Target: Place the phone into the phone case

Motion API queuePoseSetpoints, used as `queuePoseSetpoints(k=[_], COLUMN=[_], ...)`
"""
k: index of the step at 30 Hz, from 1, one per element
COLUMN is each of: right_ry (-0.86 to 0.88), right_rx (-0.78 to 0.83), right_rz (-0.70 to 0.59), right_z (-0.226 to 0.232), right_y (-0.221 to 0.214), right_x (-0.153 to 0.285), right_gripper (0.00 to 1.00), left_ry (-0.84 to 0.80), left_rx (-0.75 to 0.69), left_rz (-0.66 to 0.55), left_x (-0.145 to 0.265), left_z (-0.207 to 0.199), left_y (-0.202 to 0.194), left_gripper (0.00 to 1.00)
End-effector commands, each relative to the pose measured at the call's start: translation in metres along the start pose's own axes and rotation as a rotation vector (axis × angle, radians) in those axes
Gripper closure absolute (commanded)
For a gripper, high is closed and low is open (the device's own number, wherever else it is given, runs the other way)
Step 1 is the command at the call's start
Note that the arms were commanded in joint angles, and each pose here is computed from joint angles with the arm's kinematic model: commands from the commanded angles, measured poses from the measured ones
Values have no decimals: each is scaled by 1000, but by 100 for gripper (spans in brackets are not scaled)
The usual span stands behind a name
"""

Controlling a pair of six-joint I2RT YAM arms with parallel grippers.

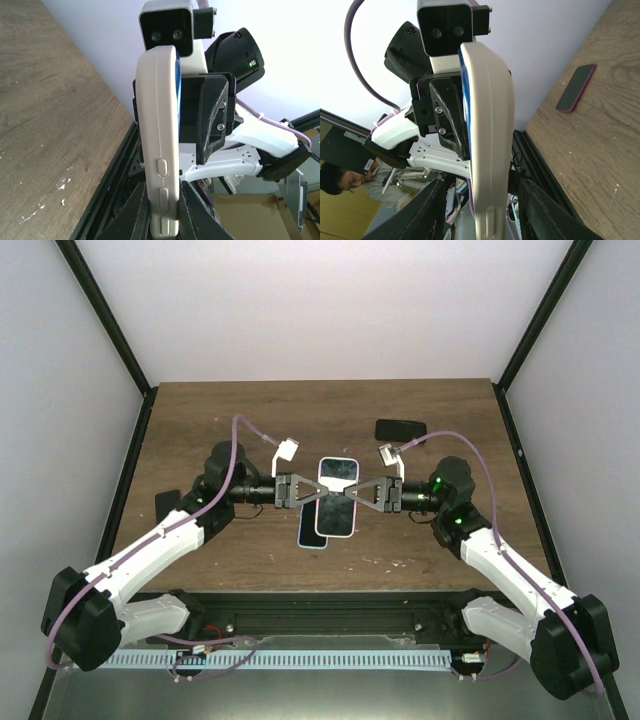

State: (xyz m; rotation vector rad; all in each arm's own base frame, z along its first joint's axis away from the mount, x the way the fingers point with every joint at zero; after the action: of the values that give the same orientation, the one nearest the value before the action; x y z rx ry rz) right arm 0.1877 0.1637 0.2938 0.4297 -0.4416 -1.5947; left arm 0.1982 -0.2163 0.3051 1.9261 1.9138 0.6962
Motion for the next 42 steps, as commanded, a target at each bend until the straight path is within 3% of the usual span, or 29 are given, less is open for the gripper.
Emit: queuePoseSetpoints(k=[1,4,7,10,14,26,35,40,42], right_ry=[41,43,48,61,71,78,87,76,71], right_rx=[32,40,67,104,145,120,95,74,72], right_rz=[32,36,51,76,91,107,120,125,122], right_z=[7,6,7,11,17,14,8,2,1], right_y=[0,-2,-5,-8,-15,-17,-17,-18,-17], right_x=[-3,-4,-3,-1,3,3,0,-1,-1], right_gripper=[69,83,92,94,93,93,93,93,93], left_ry=[-45,-14,43,30,51,50,96,180,216], left_rx=[-80,-70,-28,-20,-25,-94,-109,-106,-104], left_rz=[-86,-95,-106,-106,-96,-64,-48,-80,-83], left_x=[5,5,6,8,10,11,11,12,12], left_z=[-14,-12,-8,-10,-12,-18,-15,-8,-4], left_y=[9,9,9,10,16,21,21,23,23], left_gripper=[100,99,80,59,53,57,78,100,100])
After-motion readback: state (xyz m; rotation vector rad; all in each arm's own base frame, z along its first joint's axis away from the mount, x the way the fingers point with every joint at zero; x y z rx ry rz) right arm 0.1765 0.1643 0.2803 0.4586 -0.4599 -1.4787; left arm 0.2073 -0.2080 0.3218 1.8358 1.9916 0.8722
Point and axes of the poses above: each gripper's point midway between its finger pads, its own x axis back along the fingers, its own z axis along the line the jaws close on, y = z × x, the point moved 9 cm from there along x, back along the fingers
